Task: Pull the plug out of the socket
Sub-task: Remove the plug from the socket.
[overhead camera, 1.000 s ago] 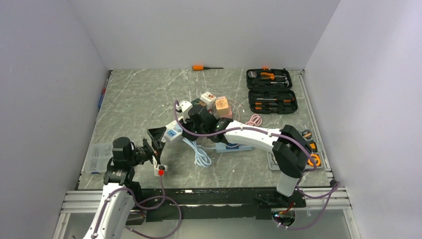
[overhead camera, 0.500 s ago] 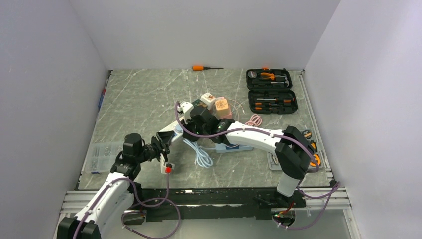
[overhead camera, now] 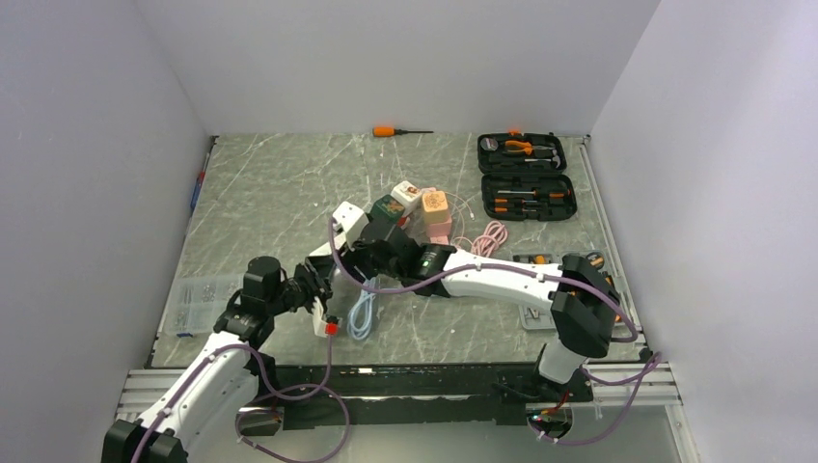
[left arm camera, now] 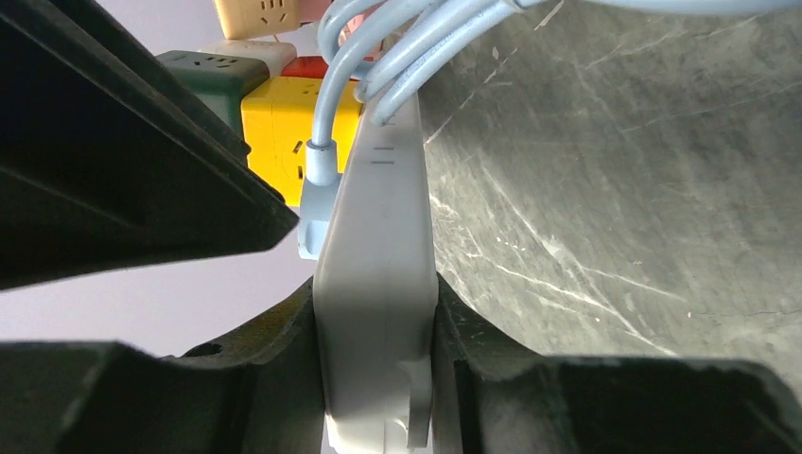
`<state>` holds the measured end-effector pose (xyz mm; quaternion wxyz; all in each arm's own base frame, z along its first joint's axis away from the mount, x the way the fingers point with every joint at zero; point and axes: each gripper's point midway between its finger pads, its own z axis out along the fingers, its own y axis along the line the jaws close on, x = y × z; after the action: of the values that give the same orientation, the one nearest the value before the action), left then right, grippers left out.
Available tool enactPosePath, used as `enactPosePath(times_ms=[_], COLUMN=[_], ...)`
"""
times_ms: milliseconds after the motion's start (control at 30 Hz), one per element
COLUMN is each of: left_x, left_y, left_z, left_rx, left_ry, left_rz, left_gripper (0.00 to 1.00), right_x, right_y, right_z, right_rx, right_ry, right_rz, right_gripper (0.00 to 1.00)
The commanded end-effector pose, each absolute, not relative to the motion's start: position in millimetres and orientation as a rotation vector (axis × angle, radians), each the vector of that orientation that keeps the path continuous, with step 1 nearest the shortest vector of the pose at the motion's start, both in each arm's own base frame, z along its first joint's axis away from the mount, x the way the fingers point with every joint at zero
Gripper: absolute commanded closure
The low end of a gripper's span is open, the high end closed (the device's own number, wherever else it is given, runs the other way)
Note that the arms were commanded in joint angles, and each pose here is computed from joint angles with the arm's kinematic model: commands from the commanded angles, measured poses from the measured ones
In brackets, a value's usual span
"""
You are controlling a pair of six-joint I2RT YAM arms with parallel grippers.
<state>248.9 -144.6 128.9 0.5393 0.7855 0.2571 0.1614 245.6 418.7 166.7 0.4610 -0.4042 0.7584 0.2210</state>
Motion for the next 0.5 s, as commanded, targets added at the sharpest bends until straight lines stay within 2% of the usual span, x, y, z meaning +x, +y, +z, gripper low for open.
enactPosePath(times_ms=[0,467], left_x=[264.7,262.3], left_y=[-149.6,-149.6], left_z=[184.1,194.4], left_rx=[1.797,1.795], left_ry=[0.547,0.568], left_rz=[0.498,0.497], left_gripper=[0.89,0.91], right_x=[258.1,266.5], right_y=[422.9,427.3], right_z=[189.7,152.2], right_rx=[-1.006,-1.118], right_ry=[1.747,1.656], right_rz=[0.343,-0.107], right_gripper=[0.3,0.39])
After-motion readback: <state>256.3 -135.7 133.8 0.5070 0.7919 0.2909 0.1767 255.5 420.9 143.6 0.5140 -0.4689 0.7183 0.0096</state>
